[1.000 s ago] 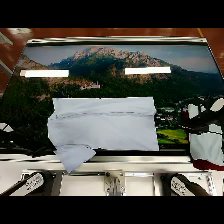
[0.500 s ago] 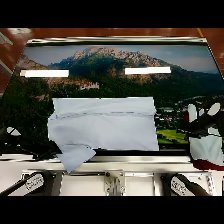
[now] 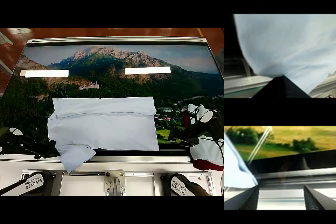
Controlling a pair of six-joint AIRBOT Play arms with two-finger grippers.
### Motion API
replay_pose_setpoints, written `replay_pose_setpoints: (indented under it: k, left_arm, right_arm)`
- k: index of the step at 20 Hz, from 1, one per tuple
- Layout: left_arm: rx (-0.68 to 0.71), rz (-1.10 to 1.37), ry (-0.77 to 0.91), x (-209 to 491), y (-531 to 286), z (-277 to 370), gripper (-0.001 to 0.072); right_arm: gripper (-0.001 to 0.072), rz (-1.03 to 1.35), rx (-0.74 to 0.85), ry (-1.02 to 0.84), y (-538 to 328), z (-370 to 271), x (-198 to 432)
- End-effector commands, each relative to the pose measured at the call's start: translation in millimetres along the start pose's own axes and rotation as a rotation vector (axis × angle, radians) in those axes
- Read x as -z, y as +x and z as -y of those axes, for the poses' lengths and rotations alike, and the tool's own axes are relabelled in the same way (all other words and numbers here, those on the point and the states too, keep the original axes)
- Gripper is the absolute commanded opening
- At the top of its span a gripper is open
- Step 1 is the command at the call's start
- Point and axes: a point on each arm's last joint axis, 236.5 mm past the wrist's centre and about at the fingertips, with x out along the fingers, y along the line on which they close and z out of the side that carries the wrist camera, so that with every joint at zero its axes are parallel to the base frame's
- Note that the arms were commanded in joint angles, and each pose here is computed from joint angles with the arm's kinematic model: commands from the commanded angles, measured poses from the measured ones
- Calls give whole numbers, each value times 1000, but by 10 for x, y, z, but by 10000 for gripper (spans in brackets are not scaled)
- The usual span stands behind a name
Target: Fold the shirts.
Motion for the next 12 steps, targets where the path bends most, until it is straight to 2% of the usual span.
replay_pose_setpoints:
  k: [1,5,10,12]
  left_arm:
    - [27,41,-11,-102,2,61,40]
    - [26,44,-9,-105,-6,64,39]
    - [24,56,-1,-115,-27,71,40]
    - [21,72,8,-127,-55,82,40]
  right_arm:
    - [676,-89,-56,-62,28,-119,224]
    - [674,-170,-149,-78,184,-304,494]
    - [670,-87,-290,21,413,-614,364]
    - [645,-110,-335,60,536,-688,367]
